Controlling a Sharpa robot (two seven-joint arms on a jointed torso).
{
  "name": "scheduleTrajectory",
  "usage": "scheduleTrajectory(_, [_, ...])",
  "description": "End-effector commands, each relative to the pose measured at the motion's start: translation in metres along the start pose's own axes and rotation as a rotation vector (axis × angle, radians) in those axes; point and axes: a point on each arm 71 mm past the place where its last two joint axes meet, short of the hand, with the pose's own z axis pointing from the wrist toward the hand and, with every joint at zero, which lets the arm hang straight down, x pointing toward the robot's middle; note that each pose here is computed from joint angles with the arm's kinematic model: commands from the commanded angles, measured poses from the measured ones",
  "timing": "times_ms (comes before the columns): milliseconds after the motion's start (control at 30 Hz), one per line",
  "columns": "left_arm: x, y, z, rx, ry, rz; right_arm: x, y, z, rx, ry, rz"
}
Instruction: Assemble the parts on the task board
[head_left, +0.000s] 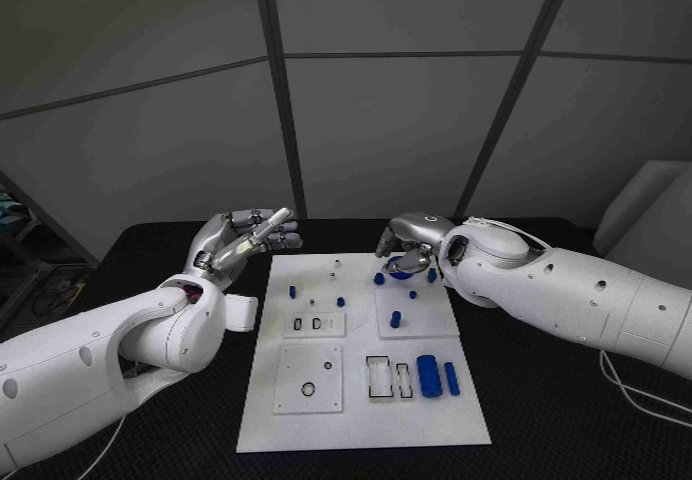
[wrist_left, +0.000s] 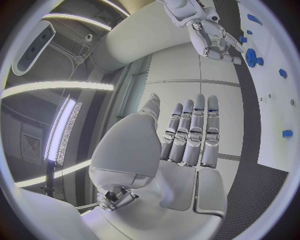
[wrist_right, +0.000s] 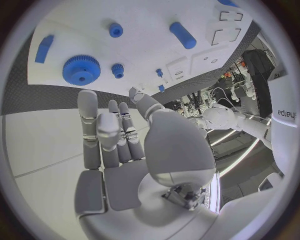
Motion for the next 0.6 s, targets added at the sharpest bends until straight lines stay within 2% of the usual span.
scheduleTrajectory(33, [0.0021, -0.0019, -0.0001, 0.006, 0.02, -0.003, 0.0028, 0.0027, 0.0022, 0.016, 0.055, -0.045])
scheduleTrajectory(600, [0.0024, -0.0035, -0.0019, 0.006, 0.025, -0.005, 0.0103, 0.0074, 0.0111, 0.015, 0.076, -0.051])
